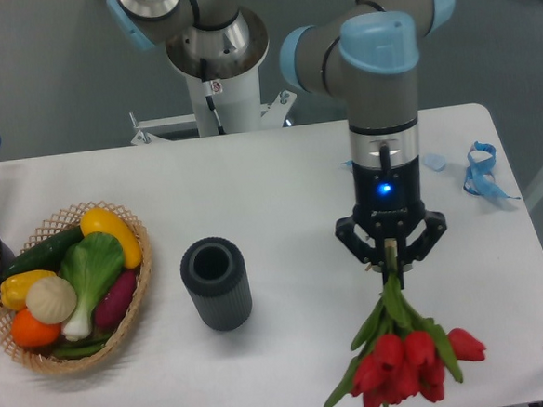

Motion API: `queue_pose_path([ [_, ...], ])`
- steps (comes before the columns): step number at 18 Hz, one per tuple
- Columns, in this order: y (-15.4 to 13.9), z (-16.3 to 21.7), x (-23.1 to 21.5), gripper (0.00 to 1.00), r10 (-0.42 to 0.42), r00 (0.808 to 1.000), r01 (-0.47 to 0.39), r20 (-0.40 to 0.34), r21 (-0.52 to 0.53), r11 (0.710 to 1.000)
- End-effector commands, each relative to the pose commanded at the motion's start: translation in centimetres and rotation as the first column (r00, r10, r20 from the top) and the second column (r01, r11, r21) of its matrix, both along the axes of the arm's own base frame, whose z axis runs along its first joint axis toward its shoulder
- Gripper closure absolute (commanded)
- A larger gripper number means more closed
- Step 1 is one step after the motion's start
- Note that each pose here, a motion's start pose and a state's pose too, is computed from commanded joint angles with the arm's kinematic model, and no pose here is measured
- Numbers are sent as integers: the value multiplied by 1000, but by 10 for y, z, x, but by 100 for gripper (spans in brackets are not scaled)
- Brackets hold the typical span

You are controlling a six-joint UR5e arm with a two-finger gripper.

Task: Insert the flowers into the vase
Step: 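Carry the tulips to the grey vase and tilt stems into it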

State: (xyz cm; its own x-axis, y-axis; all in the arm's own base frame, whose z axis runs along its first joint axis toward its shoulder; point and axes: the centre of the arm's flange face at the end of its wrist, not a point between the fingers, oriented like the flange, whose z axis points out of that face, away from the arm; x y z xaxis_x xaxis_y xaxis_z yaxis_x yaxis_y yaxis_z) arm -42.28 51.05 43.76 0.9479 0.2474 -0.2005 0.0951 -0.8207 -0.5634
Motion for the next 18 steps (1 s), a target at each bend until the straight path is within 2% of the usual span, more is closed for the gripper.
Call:
queue_pose_path([
  [3, 28, 10, 31, 100, -65, 996, 69, -65, 61, 996],
  [6, 42, 16, 51, 100, -162, 986, 165, -28, 152, 975],
  [9, 46, 21, 59, 100, -223, 975, 216, 7, 216, 952],
  [12, 46, 18, 63, 100, -292, 955, 262, 62, 292, 920],
  [14, 33, 22, 46, 100, -300, 950, 256, 83, 341, 904],
  [18, 6, 43, 13, 100, -354, 927, 254, 122, 487, 835],
])
